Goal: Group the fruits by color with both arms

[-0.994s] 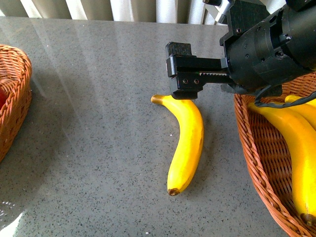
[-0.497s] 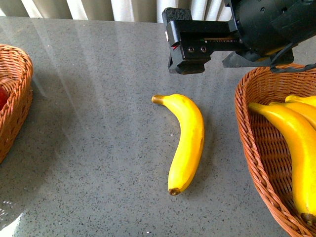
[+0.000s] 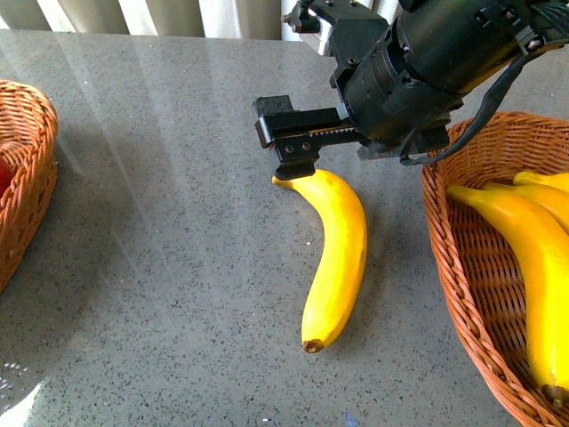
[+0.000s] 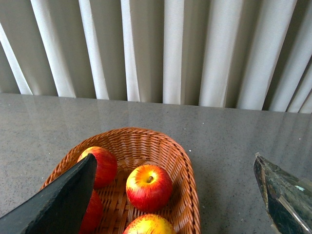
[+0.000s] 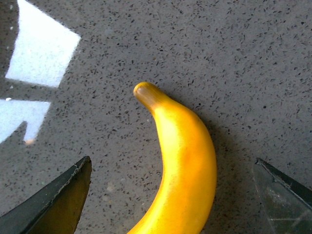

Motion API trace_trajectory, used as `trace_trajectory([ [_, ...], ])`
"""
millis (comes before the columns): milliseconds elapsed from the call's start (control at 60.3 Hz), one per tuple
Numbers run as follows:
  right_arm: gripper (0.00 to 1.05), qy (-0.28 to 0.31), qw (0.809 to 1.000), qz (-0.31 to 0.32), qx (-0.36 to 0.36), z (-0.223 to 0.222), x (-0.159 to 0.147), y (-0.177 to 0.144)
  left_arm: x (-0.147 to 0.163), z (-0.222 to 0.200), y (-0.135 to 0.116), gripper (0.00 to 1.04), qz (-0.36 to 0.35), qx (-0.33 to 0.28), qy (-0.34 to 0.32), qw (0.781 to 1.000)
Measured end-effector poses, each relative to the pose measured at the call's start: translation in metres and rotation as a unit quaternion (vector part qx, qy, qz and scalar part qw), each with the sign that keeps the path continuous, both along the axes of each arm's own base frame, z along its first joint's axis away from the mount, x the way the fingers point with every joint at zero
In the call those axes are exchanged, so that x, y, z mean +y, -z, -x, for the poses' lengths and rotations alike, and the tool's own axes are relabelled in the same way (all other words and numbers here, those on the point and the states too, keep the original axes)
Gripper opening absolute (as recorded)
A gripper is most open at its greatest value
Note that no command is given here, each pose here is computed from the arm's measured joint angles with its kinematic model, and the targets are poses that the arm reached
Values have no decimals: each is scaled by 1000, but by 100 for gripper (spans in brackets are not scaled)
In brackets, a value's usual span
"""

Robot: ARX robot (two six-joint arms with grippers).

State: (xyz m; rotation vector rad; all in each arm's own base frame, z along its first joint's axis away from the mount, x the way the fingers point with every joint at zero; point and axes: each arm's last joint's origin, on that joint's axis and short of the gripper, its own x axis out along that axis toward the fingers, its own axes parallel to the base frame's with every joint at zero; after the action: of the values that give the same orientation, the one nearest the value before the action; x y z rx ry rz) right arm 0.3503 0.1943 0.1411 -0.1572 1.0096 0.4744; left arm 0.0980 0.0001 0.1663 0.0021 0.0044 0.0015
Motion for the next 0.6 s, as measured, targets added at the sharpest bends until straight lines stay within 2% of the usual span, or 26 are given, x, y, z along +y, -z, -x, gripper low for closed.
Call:
trace_trajectory([
  [298, 96, -4, 999, 20, 26, -7, 1, 27, 0, 0, 0, 96, 0, 0, 0, 1000],
  [530, 96, -11, 999, 22, 33, -10, 5, 35, 0, 0, 0, 96, 0, 0, 0, 1000],
  [597, 88, -12, 999, 23, 34, -11, 7, 37, 0, 0, 0, 96, 0, 0, 0, 1000],
])
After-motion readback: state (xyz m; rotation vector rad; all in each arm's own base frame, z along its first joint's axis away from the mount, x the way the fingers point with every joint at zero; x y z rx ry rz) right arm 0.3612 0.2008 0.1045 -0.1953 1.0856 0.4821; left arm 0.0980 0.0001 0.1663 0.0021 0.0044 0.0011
